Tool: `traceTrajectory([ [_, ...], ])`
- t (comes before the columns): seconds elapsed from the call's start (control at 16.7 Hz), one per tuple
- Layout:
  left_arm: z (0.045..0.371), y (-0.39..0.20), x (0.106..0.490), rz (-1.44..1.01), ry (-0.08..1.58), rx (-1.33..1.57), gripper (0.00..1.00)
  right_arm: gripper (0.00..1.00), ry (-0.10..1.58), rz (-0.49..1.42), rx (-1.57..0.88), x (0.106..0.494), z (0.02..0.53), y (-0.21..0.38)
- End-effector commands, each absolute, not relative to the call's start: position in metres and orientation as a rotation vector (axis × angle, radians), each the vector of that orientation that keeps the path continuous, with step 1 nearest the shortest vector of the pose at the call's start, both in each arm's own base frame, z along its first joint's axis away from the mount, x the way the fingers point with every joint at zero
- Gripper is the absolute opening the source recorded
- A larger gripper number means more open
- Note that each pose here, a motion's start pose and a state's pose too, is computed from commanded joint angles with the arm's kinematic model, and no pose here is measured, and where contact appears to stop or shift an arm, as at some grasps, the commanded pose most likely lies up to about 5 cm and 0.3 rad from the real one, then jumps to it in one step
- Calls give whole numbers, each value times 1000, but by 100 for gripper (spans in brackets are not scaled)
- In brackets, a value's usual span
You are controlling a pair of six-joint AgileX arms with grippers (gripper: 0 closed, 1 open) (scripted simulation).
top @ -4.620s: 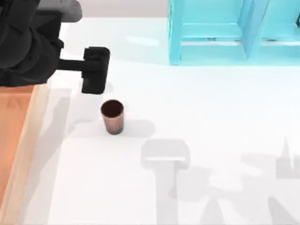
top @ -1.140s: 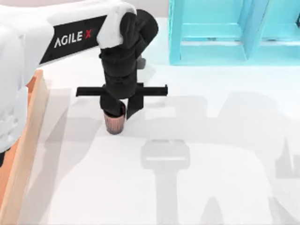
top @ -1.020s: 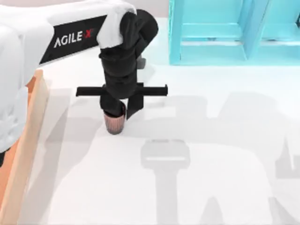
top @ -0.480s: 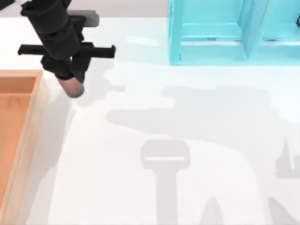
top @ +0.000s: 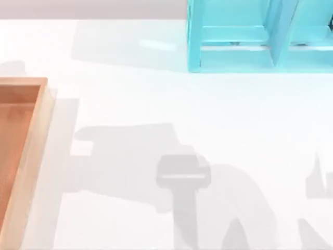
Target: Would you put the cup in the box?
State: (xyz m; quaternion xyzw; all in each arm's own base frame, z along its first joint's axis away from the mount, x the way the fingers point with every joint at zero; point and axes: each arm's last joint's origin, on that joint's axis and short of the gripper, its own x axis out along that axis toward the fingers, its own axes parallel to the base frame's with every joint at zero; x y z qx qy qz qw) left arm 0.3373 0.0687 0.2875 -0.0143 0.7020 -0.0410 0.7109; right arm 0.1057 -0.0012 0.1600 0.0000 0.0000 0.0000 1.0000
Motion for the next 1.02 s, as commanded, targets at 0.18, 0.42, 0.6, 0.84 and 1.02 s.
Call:
traceTrajectory([
  [0.18,291,83,325,-75,1586,-44,0,100,0,0,0,106,160,-1],
  [0.42,291,83,326,-77,1585,-38,0,100,0,0,0,106,160,-1],
  [0.6,282,83,326,-78,1581,-36,0,100,0,0,0,106,160,-1],
  [0.84,246,85,326,-77,1580,-39,0,100,0,0,0,106,160,-1],
  [1.02,227,87,324,-75,1585,-43,0,100,0,0,0,106,160,-1],
])
